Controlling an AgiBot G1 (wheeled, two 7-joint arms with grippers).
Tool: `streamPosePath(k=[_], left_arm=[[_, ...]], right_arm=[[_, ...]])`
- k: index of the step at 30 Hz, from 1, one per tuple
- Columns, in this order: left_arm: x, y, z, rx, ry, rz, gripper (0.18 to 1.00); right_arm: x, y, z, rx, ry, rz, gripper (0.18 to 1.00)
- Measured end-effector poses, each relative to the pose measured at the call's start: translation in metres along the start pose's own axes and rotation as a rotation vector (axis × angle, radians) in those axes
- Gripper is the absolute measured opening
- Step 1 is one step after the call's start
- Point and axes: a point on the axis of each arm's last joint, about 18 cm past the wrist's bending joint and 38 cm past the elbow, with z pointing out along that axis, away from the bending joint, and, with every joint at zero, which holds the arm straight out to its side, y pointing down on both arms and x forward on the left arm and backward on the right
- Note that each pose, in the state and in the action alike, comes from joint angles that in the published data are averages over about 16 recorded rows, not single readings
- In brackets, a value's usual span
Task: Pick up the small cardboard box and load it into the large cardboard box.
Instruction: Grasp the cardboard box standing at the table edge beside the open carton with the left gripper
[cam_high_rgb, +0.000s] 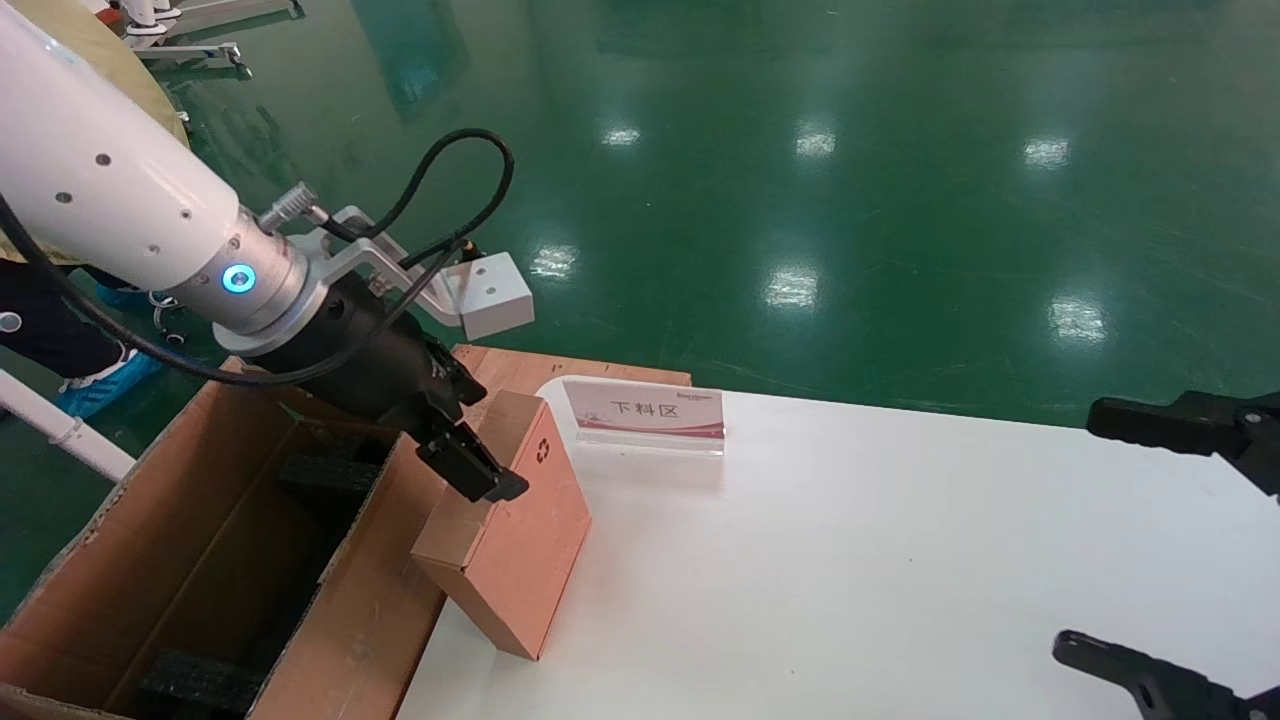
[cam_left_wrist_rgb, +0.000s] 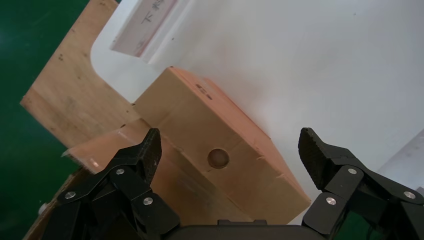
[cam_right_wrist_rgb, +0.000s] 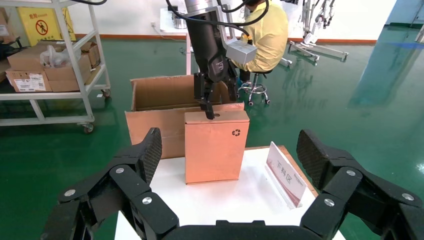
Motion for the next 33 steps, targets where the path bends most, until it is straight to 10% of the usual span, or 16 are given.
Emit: streamPosePath(k=[33], left_arm=[[-0.001,0.029,0.039,-0.109,-0.003,-0.109,1.000]], right_arm=[[0.000,0.000,0.000,0.000,0.000,0.000,1.001]])
